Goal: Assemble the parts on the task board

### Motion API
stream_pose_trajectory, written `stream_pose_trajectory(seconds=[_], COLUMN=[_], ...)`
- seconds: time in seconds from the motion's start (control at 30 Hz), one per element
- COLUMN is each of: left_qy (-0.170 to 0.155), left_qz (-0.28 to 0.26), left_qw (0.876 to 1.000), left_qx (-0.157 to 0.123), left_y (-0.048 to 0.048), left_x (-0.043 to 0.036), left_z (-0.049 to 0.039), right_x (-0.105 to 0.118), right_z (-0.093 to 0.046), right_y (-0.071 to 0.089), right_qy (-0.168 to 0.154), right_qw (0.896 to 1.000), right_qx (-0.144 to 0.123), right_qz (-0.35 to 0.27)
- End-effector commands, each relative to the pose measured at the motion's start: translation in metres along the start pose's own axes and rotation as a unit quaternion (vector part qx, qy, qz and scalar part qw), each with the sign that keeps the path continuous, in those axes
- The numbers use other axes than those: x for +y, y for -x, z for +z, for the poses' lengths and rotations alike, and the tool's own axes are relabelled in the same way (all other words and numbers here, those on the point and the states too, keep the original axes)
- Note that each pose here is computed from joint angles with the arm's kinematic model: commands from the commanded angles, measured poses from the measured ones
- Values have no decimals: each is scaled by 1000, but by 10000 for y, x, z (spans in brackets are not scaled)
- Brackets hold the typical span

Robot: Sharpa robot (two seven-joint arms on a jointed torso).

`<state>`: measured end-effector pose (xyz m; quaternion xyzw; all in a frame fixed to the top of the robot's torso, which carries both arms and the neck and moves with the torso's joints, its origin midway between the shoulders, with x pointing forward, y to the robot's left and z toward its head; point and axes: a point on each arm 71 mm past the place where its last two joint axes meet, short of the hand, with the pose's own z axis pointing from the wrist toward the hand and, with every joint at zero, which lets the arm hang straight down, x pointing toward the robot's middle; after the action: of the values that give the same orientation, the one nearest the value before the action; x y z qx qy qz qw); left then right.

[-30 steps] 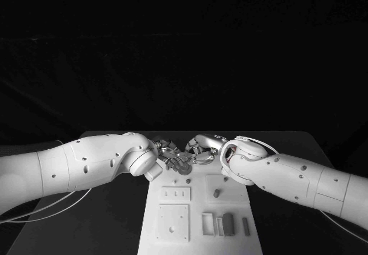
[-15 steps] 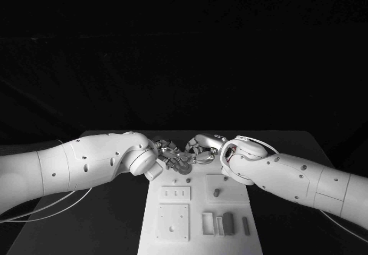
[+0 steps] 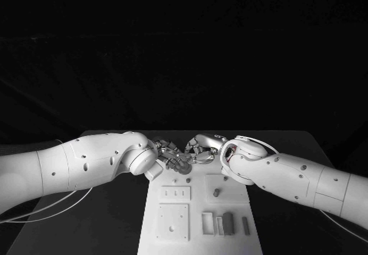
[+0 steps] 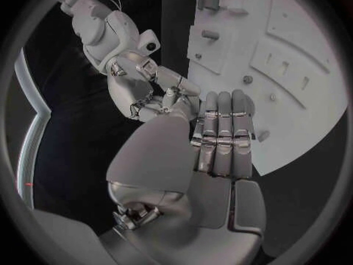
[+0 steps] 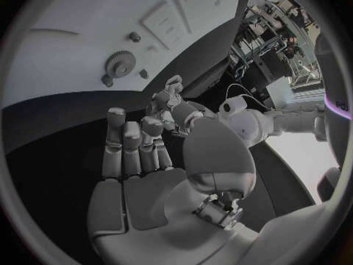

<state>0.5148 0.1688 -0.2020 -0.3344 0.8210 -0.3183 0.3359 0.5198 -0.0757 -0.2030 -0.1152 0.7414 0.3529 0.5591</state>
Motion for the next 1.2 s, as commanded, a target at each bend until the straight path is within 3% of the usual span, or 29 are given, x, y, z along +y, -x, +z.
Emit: stream_pose_trajectory(seconds=[0.03,0.77,1.2], left_qy=[-5,-3,2], left_qz=[-28,-67,-66], left_qw=[1000,998,998], left_qx=[0,-8,-8], left_y=[-15,11,44], left_x=[-26,-19,5], left_z=[2,6,5], right_x=[57,30,-68], right_z=[16,19,-22], right_y=[-25,-36,0], right_qy=[12,5,-7], right_qw=[1000,1000,1000], right_qx=[8,10,-11], right_qz=[-3,-9,-11])
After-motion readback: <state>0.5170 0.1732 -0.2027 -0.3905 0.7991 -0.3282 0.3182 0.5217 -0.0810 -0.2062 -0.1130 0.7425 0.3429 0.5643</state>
